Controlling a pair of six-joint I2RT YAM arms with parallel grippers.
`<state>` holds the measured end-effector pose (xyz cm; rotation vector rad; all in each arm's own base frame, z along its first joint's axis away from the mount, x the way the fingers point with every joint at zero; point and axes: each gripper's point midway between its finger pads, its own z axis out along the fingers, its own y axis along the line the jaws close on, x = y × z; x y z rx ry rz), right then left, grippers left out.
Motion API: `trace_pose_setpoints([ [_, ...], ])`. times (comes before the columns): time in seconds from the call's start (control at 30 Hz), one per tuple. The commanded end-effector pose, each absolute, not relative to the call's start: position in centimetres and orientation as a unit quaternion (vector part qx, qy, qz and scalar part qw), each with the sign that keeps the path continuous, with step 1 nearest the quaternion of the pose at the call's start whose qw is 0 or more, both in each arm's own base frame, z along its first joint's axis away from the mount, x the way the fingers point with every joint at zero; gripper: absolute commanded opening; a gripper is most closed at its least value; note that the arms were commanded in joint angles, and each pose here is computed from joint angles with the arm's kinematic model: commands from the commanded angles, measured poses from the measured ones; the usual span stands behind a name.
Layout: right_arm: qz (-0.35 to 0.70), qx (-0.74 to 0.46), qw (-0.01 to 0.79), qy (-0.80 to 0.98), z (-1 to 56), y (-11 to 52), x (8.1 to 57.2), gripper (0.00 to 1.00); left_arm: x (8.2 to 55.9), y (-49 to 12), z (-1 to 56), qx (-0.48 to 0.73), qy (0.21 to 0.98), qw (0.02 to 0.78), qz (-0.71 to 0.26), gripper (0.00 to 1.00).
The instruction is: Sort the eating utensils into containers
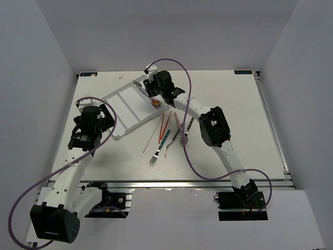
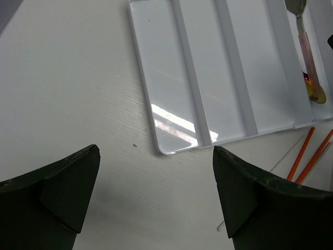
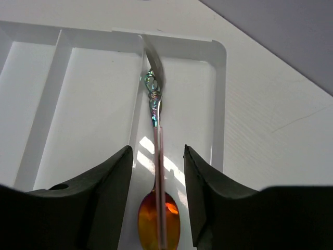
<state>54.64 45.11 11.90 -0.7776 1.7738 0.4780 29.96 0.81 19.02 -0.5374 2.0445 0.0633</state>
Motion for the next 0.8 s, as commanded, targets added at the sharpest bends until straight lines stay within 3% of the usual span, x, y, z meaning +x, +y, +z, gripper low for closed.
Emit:
trace_pose_setpoints([
  [0.0, 0.191, -0.294, 0.617, 0.705, 22.3, 43.6, 55.4, 0.50, 30.3, 0.7, 20.6, -0.219, 0.832, 0.510, 0.016, 0.98],
  [0.1, 0.178, -0.261, 0.626, 0.713, 27.1, 41.1, 53.9, 0.54, 30.3, 0.7, 20.5, -0.218, 0.833, 0.509, 0.017, 0.98],
  [0.13, 0.179, -0.250, 0.628, 0.715, 28.3, 40.4, 53.3, 0.65, 30.4, 0.7, 20.4, -0.219, 0.833, 0.508, 0.018, 0.98],
  [0.27, 0.148, -0.170, 0.595, 0.771, 30.7, 34.8, 49.4, 0.67, 30.3, 0.8, 20.4, -0.219, 0.833, 0.508, 0.020, 0.98],
  [0.3, 0.128, -0.168, 0.545, 0.811, 26.8, 33.3, 47.8, 0.67, 30.3, 0.8, 20.5, -0.219, 0.833, 0.508, 0.020, 0.98],
  [0.37, 0.120, -0.108, 0.530, 0.832, 26.7, 30.4, 45.3, 0.68, 30.3, 0.9, 20.4, -0.220, 0.833, 0.508, 0.022, 0.98],
  [0.43, 0.092, -0.054, 0.484, 0.869, 20.5, 26.8, 41.8, 0.72, 30.4, 0.8, 20.4, -0.219, 0.833, 0.508, 0.020, 0.98],
  [0.57, 0.113, -0.050, 0.462, 0.878, 18.5, 25.2, 38.2, 0.72, 30.4, 0.8, 20.1, -0.218, 0.836, 0.503, 0.021, 0.98],
  [0.77, 0.111, -0.096, 0.383, 0.912, 13.5, 25.7, 36.0, 0.56, 30.6, 0.5, 19.6, -0.214, 0.841, 0.496, 0.019, 0.98],
])
